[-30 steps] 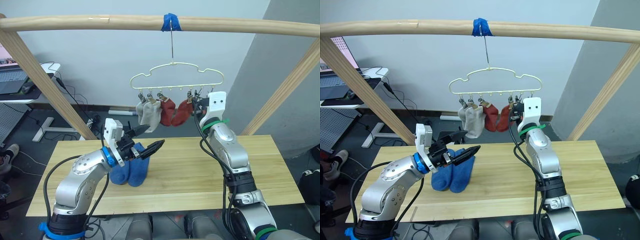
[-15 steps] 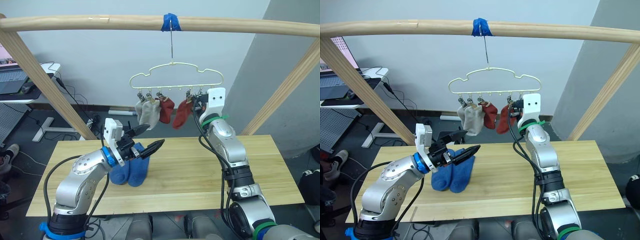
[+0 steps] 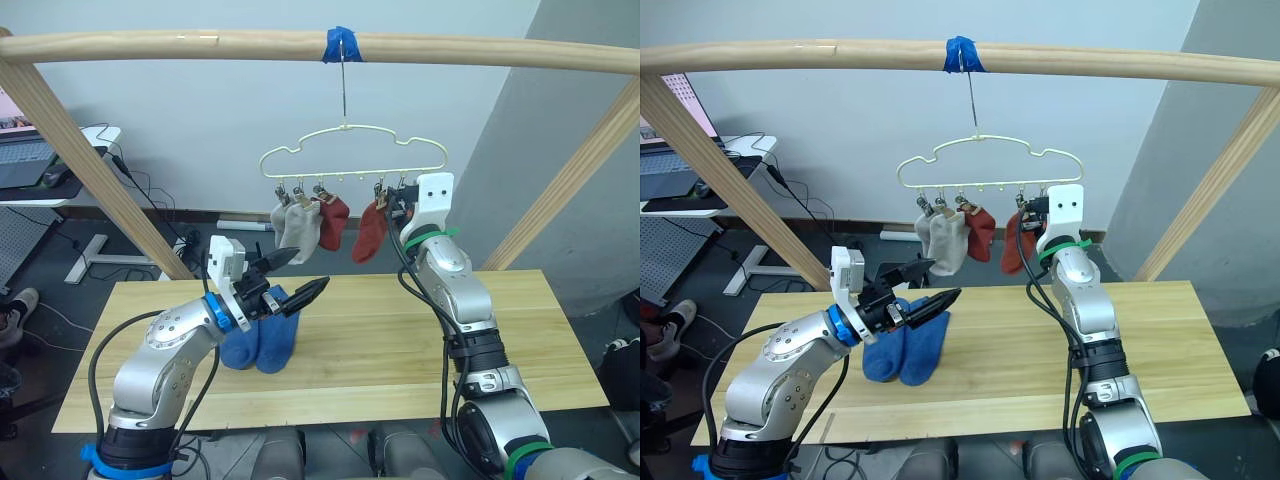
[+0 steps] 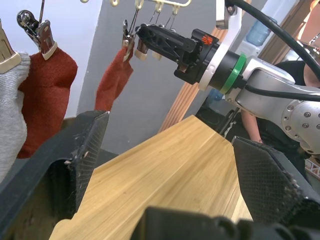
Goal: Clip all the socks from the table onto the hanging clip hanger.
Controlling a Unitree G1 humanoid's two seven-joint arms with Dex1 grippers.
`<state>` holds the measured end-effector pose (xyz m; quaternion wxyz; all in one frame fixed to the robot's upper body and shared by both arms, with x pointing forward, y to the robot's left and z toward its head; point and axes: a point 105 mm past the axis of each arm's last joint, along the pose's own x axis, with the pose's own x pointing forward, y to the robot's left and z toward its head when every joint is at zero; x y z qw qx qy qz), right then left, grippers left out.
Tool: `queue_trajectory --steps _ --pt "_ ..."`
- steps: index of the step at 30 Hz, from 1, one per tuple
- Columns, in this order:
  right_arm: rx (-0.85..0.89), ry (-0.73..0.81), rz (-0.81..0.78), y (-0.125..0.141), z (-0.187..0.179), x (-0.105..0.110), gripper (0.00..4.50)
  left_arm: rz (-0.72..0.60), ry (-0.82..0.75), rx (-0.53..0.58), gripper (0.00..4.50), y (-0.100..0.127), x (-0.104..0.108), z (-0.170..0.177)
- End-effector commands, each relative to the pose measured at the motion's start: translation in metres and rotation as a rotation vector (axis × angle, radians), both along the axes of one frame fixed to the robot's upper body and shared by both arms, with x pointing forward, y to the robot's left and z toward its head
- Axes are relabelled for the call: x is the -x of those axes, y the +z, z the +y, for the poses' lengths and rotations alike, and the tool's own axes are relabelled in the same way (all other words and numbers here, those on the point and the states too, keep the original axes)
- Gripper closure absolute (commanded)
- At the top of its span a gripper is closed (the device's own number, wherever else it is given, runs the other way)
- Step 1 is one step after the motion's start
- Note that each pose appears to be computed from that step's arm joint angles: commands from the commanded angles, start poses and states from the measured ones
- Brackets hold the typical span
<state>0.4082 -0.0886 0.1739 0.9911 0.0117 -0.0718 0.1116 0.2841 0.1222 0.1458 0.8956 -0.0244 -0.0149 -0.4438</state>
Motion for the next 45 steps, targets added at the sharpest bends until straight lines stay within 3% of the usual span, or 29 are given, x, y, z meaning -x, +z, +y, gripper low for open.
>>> queue_trajectory --steps 1,6,12,21,27,32,35,40,45 --pt "-0.01 0.001 -0.071 0.021 0.001 0.0 3.18 -0.048 -0.014 0.01 0.0 0.011 0.002 -0.004" --pt "-0.01 0.002 -0.078 0.023 0.001 -0.001 3.18 -0.047 -0.013 0.013 0.0 0.011 0.002 -0.005" --pt "-0.005 -0.002 -0.092 0.027 -0.004 0.0 4.36 -0.039 -0.012 0.022 0.0 0.01 0.003 -0.008" --pt "0.0 0.021 -0.035 0.024 -0.017 0.003 4.4 0.02 0.015 0.009 0.0 -0.002 0.0 -0.005" --pt "-0.046 0.231 0.134 0.022 -0.015 0.019 4.4 0.155 0.163 -0.271 0.0 -0.059 -0.015 0.039" --pt "-0.081 0.306 0.222 0.021 -0.013 0.027 4.4 0.196 0.196 -0.343 0.0 -0.079 -0.021 0.052" --pt "-0.063 0.358 0.24 0.024 -0.005 0.033 4.4 0.191 0.233 -0.54 0.0 -0.113 -0.041 0.056" --pt "-0.077 0.349 0.255 0.023 -0.003 0.034 4.4 0.22 0.23 -0.591 0.0 -0.136 -0.058 0.043" --pt "-0.083 0.338 0.251 0.025 -0.004 0.034 4.4 0.27 0.187 -0.698 0.0 -0.163 -0.056 0.046"
